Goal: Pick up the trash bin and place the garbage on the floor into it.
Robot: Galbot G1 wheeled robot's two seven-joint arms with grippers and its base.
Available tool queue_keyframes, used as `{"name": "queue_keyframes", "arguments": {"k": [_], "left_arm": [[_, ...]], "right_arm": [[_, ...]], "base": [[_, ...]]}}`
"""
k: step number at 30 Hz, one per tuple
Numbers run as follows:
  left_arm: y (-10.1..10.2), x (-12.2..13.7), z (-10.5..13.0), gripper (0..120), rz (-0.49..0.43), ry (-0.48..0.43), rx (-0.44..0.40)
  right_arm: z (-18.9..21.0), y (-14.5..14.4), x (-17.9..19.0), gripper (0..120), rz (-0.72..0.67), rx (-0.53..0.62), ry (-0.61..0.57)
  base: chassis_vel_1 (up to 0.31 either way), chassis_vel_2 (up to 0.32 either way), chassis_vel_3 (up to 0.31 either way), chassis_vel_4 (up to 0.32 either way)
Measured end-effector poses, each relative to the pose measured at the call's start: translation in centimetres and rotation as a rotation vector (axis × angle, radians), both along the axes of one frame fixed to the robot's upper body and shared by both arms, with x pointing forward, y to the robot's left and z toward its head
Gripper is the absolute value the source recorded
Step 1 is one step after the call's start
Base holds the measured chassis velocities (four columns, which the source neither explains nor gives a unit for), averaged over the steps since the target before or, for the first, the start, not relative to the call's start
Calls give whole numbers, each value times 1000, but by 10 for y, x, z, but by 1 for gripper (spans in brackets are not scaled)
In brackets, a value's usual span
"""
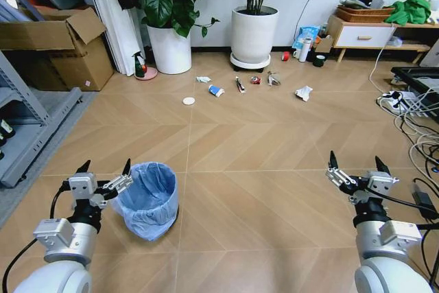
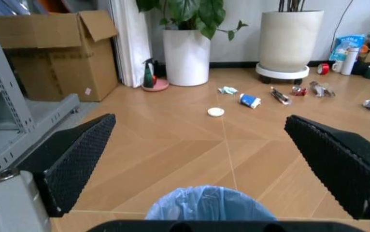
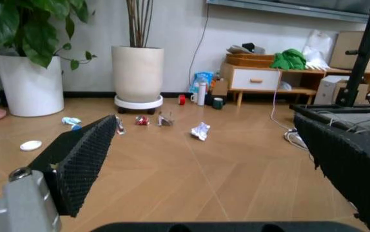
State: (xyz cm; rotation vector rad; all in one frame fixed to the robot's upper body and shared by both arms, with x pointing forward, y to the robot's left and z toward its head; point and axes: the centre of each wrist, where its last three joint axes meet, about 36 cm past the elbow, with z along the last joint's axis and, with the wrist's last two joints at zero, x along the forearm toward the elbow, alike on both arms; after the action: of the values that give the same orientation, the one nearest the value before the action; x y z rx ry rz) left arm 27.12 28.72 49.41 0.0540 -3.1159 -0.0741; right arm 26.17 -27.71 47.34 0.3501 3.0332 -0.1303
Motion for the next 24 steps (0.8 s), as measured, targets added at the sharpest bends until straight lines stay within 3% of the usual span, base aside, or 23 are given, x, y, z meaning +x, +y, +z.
{"name": "queue_keyframes", "arguments": {"k": [24], "left_arm": [[5,3,5,100,-14,34,-27]], "right_arm": [[0,1,2,100,13,-2,3]], "base": [[0,0,0,0]]}}
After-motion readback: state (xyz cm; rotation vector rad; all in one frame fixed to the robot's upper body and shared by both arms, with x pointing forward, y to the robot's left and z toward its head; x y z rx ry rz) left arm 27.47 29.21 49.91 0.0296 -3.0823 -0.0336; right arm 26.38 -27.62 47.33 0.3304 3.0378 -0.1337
